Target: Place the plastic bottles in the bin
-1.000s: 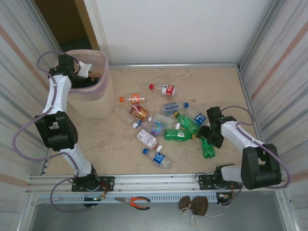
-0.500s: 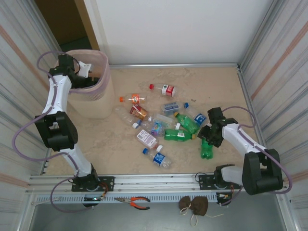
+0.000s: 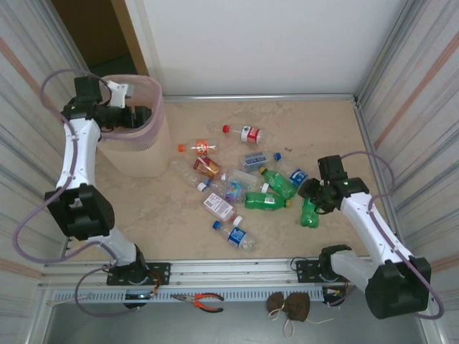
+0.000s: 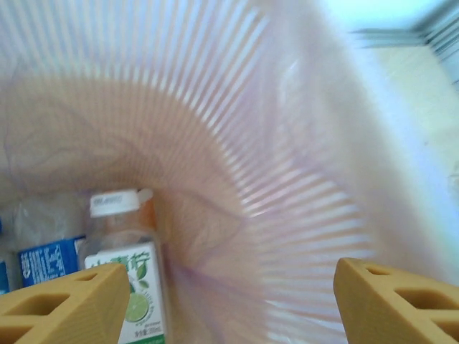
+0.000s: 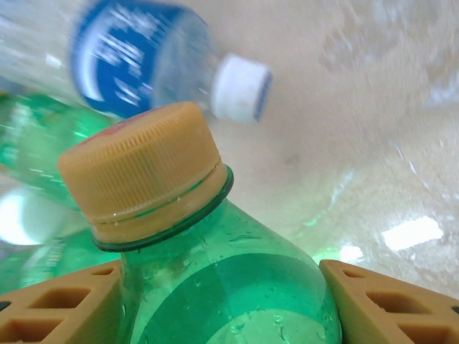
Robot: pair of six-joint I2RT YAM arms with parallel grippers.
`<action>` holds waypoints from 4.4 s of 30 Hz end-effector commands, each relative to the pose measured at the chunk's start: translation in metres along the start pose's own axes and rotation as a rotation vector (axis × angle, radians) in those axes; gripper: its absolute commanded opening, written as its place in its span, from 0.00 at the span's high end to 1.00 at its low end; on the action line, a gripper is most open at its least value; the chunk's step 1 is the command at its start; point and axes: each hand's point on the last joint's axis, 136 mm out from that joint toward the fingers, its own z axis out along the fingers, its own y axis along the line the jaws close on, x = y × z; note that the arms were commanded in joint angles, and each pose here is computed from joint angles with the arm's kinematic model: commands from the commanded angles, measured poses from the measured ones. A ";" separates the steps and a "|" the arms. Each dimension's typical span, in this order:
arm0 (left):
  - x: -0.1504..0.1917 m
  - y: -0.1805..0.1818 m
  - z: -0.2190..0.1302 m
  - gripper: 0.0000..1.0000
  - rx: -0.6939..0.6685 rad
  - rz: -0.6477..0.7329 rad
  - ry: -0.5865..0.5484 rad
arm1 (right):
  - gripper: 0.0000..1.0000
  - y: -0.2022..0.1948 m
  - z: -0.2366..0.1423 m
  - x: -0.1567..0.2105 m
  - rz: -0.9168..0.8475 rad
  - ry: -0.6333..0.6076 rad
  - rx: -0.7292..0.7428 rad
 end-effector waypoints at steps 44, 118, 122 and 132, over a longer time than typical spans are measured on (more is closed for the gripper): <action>0.059 -0.389 0.012 0.19 0.757 0.379 -0.109 | 0.41 0.252 -0.220 -0.053 -0.214 -0.331 -0.861; -0.060 -0.085 -0.078 0.50 0.049 0.122 -0.237 | 0.09 0.145 -0.214 -0.107 -0.088 -0.450 -0.609; -0.057 -0.043 -0.069 0.50 -0.038 0.100 -0.177 | 0.09 0.144 -0.210 -0.111 -0.083 -0.444 -0.603; -0.014 0.037 -0.014 0.50 -0.211 0.069 0.077 | 0.09 0.142 -0.190 -0.119 -0.069 -0.408 -0.580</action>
